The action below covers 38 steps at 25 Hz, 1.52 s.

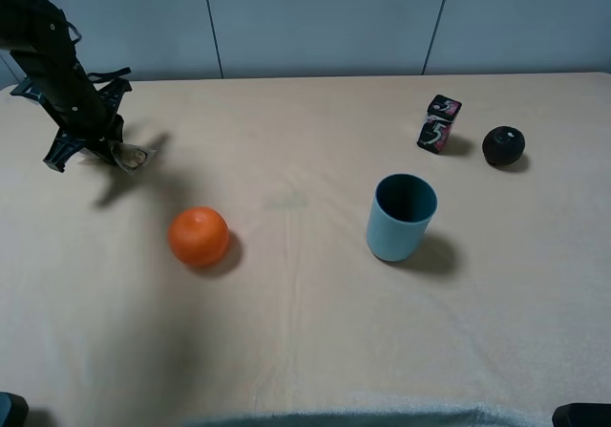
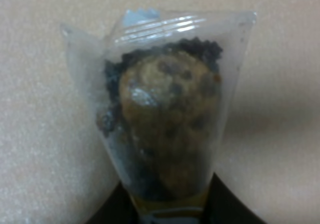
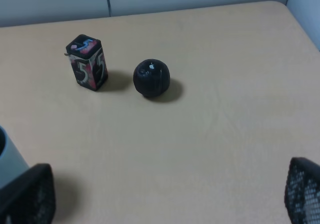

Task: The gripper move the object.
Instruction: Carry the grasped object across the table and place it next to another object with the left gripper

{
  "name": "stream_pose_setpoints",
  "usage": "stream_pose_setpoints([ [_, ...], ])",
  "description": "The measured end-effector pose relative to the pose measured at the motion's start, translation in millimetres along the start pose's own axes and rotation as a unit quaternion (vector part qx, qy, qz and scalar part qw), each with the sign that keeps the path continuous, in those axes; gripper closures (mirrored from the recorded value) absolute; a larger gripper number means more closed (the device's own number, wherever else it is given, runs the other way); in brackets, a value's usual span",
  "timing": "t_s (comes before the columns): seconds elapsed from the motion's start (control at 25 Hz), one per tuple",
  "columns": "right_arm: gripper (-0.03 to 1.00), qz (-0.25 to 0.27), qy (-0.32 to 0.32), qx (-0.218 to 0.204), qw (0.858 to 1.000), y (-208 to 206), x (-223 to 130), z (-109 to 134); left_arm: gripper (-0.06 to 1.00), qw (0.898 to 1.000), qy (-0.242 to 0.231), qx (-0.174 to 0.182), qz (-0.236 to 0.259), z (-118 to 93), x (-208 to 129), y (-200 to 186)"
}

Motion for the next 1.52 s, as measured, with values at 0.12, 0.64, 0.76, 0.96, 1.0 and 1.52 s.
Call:
stream_pose_setpoints([
  [0.12,0.27,0.000,0.000,0.000,1.000,0.0,0.0,0.0,0.72,1.000,-0.004,0.001,0.000,0.0,0.1,-1.0],
  [0.64,0.27,0.000,0.000,0.000,1.000,0.0,0.0,0.0,0.72,1.000,0.006,-0.001,0.001,2.9,0.1,-40.8],
  [0.76,0.27,0.000,0.000,0.000,1.000,0.0,0.0,0.0,0.72,1.000,0.018,-0.005,0.001,3.5,-0.4,-53.9],
  [0.96,0.27,0.000,0.000,0.000,1.000,0.0,0.0,0.0,0.72,0.998,0.054,-0.012,0.015,4.6,-6.1,-71.4],
  [1.0,0.27,0.000,0.000,0.000,1.000,0.0,0.0,0.0,0.72,0.998,0.064,-0.016,0.019,4.3,-7.6,-74.9],
  [1.52,0.27,0.000,0.000,0.000,1.000,0.0,0.0,0.0,0.73,0.979,0.197,-0.028,0.047,4.5,-34.4,-106.4],
])
Point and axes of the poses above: a point on each arm's last joint axis where the gripper is mounted, y pointing out along that axis toward the gripper, z along the wrist's bending axis when the last joint is at zero, x = y × z, the point moved 8 cm from there along y, pointing out along that axis toward the gripper, and after that the axes turned 9 degrees about y, right-handed, at the moved point
